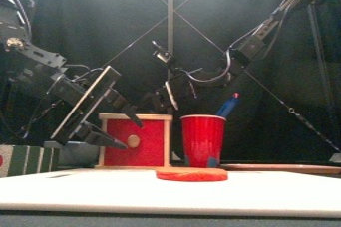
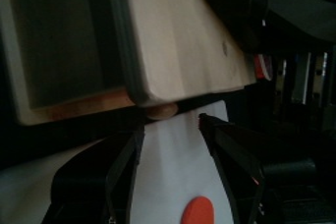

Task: Get the cutter from the drawer then cut the dough then place the extra dough in the bowl
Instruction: Open the drawer

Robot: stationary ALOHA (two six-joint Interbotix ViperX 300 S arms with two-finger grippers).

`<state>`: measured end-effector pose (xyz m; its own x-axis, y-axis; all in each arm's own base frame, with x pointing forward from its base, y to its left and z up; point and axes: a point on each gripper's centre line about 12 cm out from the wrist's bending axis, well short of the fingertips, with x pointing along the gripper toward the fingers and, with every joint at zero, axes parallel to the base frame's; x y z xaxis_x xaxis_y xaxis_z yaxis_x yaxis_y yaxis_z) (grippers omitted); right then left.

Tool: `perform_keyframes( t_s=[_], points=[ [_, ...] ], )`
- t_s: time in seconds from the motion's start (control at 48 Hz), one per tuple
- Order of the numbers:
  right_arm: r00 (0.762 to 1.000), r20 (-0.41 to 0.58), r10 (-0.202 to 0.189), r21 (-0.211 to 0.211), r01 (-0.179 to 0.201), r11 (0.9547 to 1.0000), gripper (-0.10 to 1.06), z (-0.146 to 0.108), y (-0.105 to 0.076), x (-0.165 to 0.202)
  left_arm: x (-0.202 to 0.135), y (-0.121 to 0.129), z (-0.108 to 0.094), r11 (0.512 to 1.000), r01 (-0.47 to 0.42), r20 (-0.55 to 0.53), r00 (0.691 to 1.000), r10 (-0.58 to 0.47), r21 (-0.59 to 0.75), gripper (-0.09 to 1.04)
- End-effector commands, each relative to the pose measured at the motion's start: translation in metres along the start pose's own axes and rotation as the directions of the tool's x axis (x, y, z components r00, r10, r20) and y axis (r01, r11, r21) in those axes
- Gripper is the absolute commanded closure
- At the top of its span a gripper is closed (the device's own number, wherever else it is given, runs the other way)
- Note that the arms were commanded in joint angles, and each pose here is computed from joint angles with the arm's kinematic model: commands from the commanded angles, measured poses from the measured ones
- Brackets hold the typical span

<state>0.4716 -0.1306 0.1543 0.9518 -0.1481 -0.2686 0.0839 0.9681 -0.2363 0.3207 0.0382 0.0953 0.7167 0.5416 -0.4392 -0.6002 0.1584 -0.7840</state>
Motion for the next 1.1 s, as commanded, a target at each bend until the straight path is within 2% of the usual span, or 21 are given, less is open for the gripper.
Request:
perform_keyframes(
  t_s=[0.021, 0.417, 0.583, 0.667, 0.958, 1.104],
  points=[
    [0.999, 0.035, -0.003, -0.004, 0.003, 1.0, 0.94, 0.016, -0.001, -0.001, 0.008, -0.011, 0.0, 0.999, 0.032, 0.003, 0.999, -0.032, 0.005, 0.09],
    [1.0, 0.03, 0.007, -0.004, -0.007, 1.0, 0.94, 0.014, 0.005, 0.0, 0.013, -0.007, 0.002, 0.998, 0.023, 0.013, 1.0, -0.024, 0.052, 0.12],
    [1.0, 0.028, 0.009, -0.002, -0.009, 1.0, 0.94, 0.012, 0.006, 0.0, 0.013, -0.009, 0.002, 0.997, 0.027, 0.012, 1.0, -0.028, 0.066, 0.23],
    [1.0, 0.026, 0.01, -0.002, -0.01, 0.9999, 0.94, 0.012, 0.006, 0.0, 0.013, -0.01, 0.001, 0.997, 0.027, 0.004, 1.0, -0.027, 0.067, 0.24],
    [1.0, 0.031, 0.004, -0.006, -0.004, 1.0, 0.94, 0.013, 0.003, 0.0, -0.001, -0.015, -0.017, 0.997, 0.02, -0.13, 0.991, -0.01, 0.074, 0.25],
    [0.999, 0.032, 0.002, -0.004, -0.002, 1.0, 0.94, 0.013, 0.002, 0.0, -0.011, -0.013, -0.02, 0.997, 0.015, -0.166, 0.986, -0.003, 0.076, 0.25]
  ],
)
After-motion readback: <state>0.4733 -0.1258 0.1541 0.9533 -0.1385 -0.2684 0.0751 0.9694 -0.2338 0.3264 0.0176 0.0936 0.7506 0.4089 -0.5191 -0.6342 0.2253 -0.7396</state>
